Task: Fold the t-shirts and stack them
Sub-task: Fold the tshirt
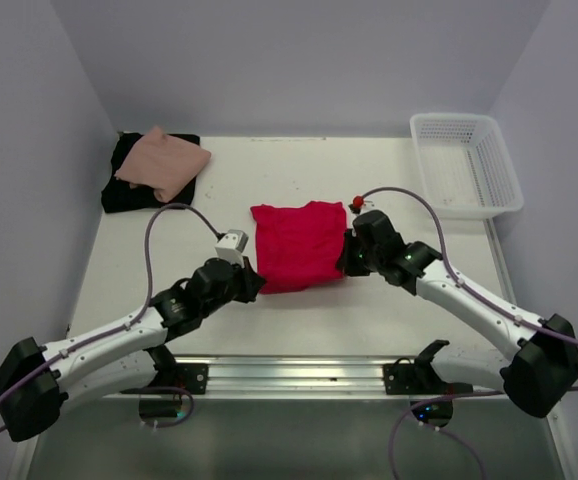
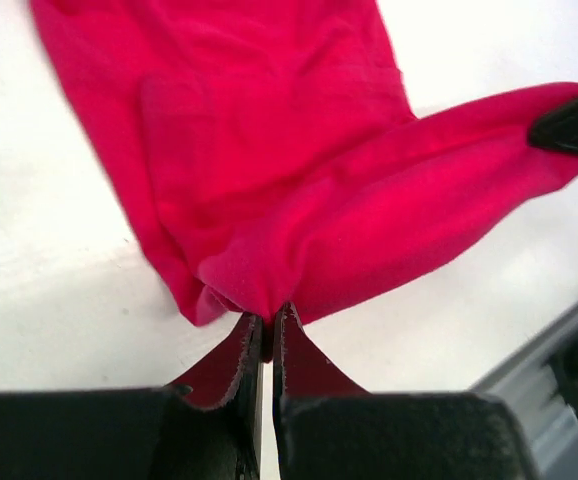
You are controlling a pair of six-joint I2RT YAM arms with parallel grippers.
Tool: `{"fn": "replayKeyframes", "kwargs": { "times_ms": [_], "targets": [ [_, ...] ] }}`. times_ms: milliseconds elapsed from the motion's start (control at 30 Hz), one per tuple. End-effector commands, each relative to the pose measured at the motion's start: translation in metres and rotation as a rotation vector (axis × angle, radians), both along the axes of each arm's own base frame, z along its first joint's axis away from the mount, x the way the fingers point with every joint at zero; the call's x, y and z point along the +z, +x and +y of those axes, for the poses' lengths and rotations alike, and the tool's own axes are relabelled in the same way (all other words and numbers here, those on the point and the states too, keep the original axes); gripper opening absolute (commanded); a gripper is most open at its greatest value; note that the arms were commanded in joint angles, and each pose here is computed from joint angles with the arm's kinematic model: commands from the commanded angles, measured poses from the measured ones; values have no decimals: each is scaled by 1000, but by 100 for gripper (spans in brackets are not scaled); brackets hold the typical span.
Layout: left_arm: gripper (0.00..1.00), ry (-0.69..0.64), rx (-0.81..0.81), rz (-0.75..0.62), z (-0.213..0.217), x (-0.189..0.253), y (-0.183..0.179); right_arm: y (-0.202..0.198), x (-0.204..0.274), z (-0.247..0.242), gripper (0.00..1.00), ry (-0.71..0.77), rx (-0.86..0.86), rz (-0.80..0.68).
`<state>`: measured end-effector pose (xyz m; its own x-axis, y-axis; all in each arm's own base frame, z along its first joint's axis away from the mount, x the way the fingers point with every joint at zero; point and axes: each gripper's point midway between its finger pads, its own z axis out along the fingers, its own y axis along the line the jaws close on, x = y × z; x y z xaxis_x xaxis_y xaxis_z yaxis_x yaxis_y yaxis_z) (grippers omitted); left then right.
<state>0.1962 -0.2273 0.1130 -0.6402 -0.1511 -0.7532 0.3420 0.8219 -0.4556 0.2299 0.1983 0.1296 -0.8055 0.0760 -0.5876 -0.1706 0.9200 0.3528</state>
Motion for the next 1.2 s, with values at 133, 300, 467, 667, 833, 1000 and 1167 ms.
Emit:
{"fn": "replayKeyframes", "kwargs": {
  "times_ms": [133,300,467,667,833,1000,1167],
  "targets": [
    [0,96,122,-182,23,29,86,69,21,7,0,-138,-33,-147],
    [0,109,135,-210,19,37,119,105,22,20,0,-179,-43,-165],
    [0,93,141,-224,8,44,152,135,24,27,0,-190,-62,-175],
    [0,86,120,-229,-7,44,188,165,21,29,0,-201,-86,-174],
    [0,85,125,-229,-8,45,222,192,23,18,0,-209,-127,-182],
    [0,72,127,-200,-4,31,258,229,16,9,0,-234,-178,-178],
    [4,65,166,-215,1,25,329,302,23,-13,0,-254,-326,-222]
  ]
}}
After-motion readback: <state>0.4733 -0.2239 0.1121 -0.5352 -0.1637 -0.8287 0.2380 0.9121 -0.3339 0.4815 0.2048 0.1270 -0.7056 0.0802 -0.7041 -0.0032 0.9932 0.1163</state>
